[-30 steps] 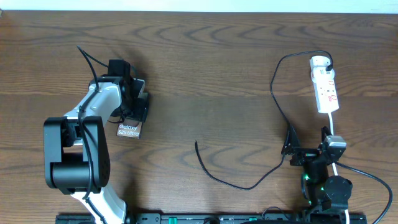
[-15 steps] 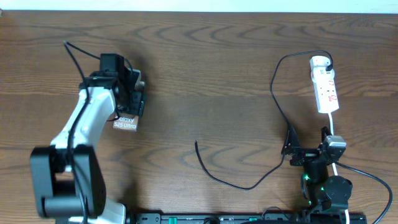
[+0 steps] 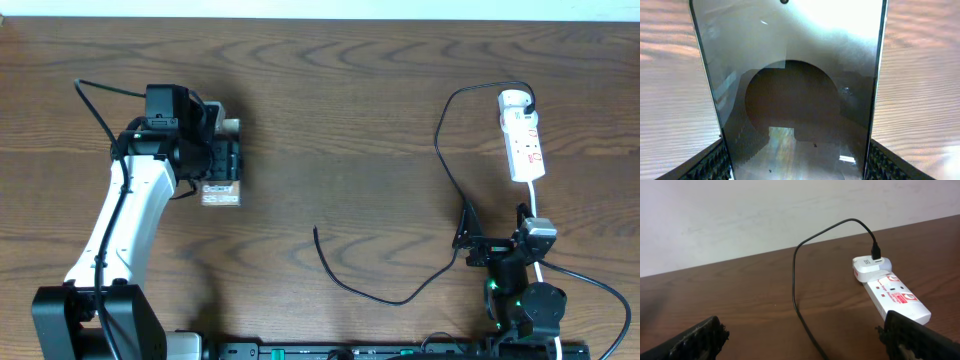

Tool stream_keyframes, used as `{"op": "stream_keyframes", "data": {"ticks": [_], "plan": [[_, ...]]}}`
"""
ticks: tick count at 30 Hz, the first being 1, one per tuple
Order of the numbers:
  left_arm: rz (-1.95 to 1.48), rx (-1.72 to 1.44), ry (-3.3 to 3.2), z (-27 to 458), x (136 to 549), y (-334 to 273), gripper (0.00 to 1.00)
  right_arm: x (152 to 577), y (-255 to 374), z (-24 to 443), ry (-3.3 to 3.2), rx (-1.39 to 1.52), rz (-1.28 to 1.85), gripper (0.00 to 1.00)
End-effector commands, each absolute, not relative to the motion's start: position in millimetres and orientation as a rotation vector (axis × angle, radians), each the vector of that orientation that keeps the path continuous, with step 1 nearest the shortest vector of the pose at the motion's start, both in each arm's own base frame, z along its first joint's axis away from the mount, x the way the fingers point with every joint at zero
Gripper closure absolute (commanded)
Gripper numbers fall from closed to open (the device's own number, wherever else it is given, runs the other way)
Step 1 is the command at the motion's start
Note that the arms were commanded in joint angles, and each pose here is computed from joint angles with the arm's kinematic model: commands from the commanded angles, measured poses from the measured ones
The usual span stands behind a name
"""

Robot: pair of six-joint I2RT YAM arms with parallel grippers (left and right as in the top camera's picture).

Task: Plug charger to phone and switch on socket
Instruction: 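Lift the phone with the left gripper and rotate it upright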

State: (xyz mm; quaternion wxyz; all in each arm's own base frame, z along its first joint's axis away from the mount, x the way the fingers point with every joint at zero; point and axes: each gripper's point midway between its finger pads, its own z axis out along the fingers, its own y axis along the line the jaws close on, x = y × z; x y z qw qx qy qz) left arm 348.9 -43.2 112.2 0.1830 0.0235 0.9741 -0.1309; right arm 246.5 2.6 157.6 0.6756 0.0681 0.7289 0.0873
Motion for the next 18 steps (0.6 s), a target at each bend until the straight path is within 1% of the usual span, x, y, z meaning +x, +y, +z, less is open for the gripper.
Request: {"op": "stream_keyframes", "data": {"ticks": [1, 6, 7, 11, 14, 18], "plan": [[-0.688, -0.116, 2.692, 137.2, 349.1, -73.9, 0.93, 246.3, 3.9, 156.5, 1.644, 0.138, 0.188, 0.01], [-1.069, -0.261, 2.635, 160.6, 344.6, -106.8, 0.93, 246.3, 3.9, 156.5, 1.644, 0.138, 0.188, 0.01], [-1.241, -0.342, 2.598, 174.0, 343.4, -117.6, 0.93, 246.3, 3.9, 156.5, 1.644, 0.138, 0.188, 0.01], [-1.593, -0.563, 2.518, 204.2, 341.4, -131.0, 0.93, 246.3, 3.9, 156.5, 1.644, 0.138, 0.188, 0.01], [-1.799, -0.74, 2.469, 222.4, 340.2, -133.6, 0.93, 246.3, 3.9, 156.5, 1.644, 0.138, 0.188, 0.01], [-1.981, -1.078, 2.433, 234.2, 337.7, -130.1, 0.93, 246.3, 3.9, 156.5, 1.644, 0.138, 0.188, 0.01]]}}
